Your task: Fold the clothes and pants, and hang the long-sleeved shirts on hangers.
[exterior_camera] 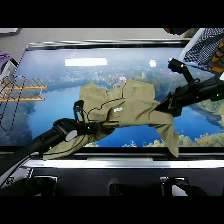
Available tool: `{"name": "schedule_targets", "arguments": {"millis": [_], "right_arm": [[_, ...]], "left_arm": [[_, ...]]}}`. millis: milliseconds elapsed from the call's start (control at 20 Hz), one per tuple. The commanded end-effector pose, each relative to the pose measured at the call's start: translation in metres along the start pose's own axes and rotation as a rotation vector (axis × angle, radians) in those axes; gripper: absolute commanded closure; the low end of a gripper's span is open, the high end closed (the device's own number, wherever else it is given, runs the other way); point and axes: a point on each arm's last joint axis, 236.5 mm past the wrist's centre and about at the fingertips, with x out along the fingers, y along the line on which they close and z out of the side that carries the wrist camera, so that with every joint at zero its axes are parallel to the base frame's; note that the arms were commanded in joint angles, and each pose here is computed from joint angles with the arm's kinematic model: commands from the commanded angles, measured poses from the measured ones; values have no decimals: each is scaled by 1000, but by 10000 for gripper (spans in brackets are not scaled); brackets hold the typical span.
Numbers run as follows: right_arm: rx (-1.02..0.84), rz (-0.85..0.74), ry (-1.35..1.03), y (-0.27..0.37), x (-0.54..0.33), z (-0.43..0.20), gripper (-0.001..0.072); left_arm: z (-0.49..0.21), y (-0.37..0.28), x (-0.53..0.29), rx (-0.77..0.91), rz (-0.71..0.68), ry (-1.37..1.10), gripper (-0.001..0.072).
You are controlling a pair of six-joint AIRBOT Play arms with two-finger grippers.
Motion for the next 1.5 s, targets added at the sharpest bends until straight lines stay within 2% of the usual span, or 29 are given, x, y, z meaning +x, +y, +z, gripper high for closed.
{"name": "schedule_targets", "arguments": {"millis": [0,450,800,1450], "right_arm": [[17,-22,-2,7,-8,1,687],[13,-38,10,15,-15,-1,687],[44,-106,69,4,-19,-15,687],[82,-89,106,4,-13,-29,687]], "left_arm": [[35,19,-3,-62,0,-66,692],[78,27,-13,-94,-21,-158,691],[80,24,-15,-76,-31,-162,691],[85,19,-15,-80,-51,-181,682]]}}
